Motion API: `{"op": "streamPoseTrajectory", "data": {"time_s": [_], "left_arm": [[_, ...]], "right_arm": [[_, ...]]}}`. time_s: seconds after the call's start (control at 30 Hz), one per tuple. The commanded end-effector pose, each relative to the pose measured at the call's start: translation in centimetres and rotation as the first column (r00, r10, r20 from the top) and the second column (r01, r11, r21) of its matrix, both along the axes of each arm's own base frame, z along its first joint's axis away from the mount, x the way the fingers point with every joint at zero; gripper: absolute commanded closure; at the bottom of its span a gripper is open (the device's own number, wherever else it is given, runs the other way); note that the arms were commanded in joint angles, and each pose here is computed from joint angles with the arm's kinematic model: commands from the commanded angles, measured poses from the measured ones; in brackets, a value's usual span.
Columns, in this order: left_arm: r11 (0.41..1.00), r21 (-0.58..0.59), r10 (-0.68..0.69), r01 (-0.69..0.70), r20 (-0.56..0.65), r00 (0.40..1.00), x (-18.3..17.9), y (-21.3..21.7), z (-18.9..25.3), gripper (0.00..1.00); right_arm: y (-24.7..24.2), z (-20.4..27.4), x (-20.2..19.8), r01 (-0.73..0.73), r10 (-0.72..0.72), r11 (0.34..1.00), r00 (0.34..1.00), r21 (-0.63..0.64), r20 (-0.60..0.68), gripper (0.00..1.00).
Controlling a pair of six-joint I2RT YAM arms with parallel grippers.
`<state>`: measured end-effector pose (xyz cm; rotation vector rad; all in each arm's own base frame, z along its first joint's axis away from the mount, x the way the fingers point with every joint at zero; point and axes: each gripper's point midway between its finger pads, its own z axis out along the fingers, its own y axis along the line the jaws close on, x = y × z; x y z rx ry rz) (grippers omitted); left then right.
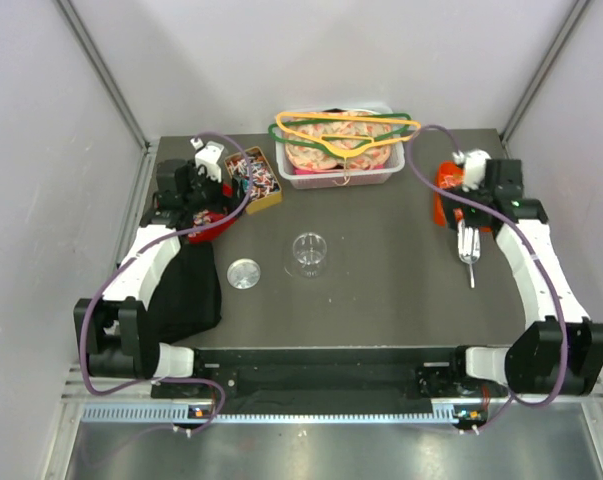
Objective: Pack the candies
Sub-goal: Pick up the spatula from the center of the board.
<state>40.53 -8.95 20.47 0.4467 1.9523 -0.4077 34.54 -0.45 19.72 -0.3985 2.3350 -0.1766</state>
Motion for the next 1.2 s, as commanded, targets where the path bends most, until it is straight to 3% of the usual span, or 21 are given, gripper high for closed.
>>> {"op": "streamPoseTrajectory", "data": {"time_s": [0.0, 0.2, 0.3, 0.57, 0.63, 0.83, 1.17], "left_arm": [[0.997, -0.059, -0.049, 0.054, 0.088, 0.995, 0.9, -1.8, 2.7, 0.01], [0.995, -0.071, -0.07, 0.077, 0.092, 0.993, 0.5, -2.7, 2.9, 0.01], [0.993, -0.077, -0.08, 0.087, 0.085, 0.993, 0.3, -3.0, 2.7, 0.01], [0.994, -0.069, -0.079, 0.085, 0.092, 0.993, 0.4, -3.0, 2.9, 0.01], [0.995, -0.064, -0.074, 0.08, 0.091, 0.993, 0.5, -3.0, 2.8, 0.01], [0.995, -0.059, -0.071, 0.077, 0.092, 0.993, 0.7, -3.1, 2.8, 0.01], [0.994, -0.054, -0.087, 0.092, 0.088, 0.992, 1.1, -4.4, 2.9, 0.01]], "right_arm": [[-3.4, -1.7, -3.8, 0.04, -0.039, 0.999, 0.999, 0.03, -0.016, 0.02], [-5.5, -8.2, -7.6, 0.053, -0.049, 0.998, 0.994, 0.039, -0.098, 0.04], [-5.7, -10.5, -8.2, 0.049, -0.04, 0.996, 0.992, 0.078, -0.119, 0.17], [-6.0, -13.1, -6.1, 0.019, -0.012, 0.984, 0.999, 0.177, -0.04, 0.34], [-6.0, -14.5, -6.0, 0.029, -0.017, 0.982, 0.998, 0.189, -0.066, 0.44], [-6.7, -16.3, -4.9, 0.054, -0.034, 0.979, 0.994, 0.197, -0.105, 0.58], [-8.1, -16.7, -3.7, 0.1, -0.093, 0.984, 0.994, 0.151, -0.05, 0.64]]}}
